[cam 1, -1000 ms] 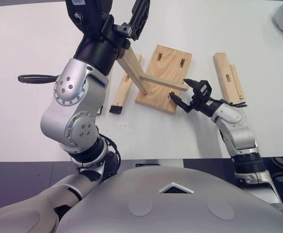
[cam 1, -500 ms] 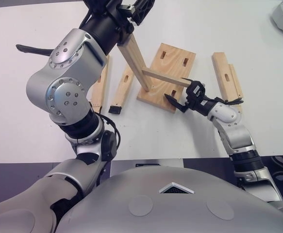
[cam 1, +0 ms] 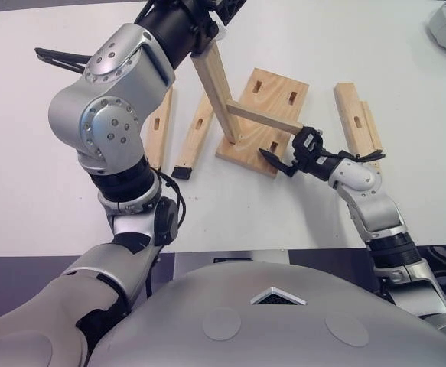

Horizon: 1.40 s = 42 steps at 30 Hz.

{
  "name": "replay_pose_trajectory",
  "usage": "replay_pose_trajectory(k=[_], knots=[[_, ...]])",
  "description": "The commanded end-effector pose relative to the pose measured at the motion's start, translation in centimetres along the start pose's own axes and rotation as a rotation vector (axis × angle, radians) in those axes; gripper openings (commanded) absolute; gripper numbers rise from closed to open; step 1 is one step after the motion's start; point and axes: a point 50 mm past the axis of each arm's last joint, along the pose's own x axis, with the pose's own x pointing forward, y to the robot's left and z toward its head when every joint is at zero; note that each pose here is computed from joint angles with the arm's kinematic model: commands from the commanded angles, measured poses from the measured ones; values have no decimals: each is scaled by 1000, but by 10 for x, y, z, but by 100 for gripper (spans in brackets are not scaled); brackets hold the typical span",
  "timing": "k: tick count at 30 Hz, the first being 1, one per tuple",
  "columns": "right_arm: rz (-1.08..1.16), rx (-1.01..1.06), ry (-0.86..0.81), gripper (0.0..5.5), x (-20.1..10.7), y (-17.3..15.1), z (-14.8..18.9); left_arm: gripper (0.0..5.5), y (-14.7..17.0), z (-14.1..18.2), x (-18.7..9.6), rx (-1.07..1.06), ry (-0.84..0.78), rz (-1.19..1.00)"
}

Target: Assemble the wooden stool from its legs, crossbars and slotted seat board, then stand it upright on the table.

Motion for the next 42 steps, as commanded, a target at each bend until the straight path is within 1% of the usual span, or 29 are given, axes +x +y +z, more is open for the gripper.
replay_pose_trajectory(k=[1,8,11,15,19,22,25,30,35,39,42], knots=[[111,48,316,404,-12,28,-59,393,11,-47,2,-64,221,35],[110,52,315,404,-13,25,-59,393,1,-85,-7,-70,314,17],[114,50,311,404,-13,24,-58,393,-1,-92,-6,-83,332,13],[132,46,304,404,-13,27,-57,393,3,-94,-2,-104,345,15],[134,48,296,404,-12,28,-57,393,9,-79,2,-108,296,19],[114,48,287,404,-12,27,-58,393,14,-54,4,-92,222,10],[13,83,222,404,-12,16,-53,393,15,-35,3,-70,164,4],[-61,156,119,404,-14,6,-46,393,8,-35,-4,-82,154,-9],[-70,155,49,404,-22,5,-41,393,9,-34,-9,-106,124,13],[-101,150,9,404,-30,-1,-37,393,12,-27,-14,-99,83,44],[-121,148,-10,404,-32,-4,-35,393,13,-13,-20,-94,21,51]])
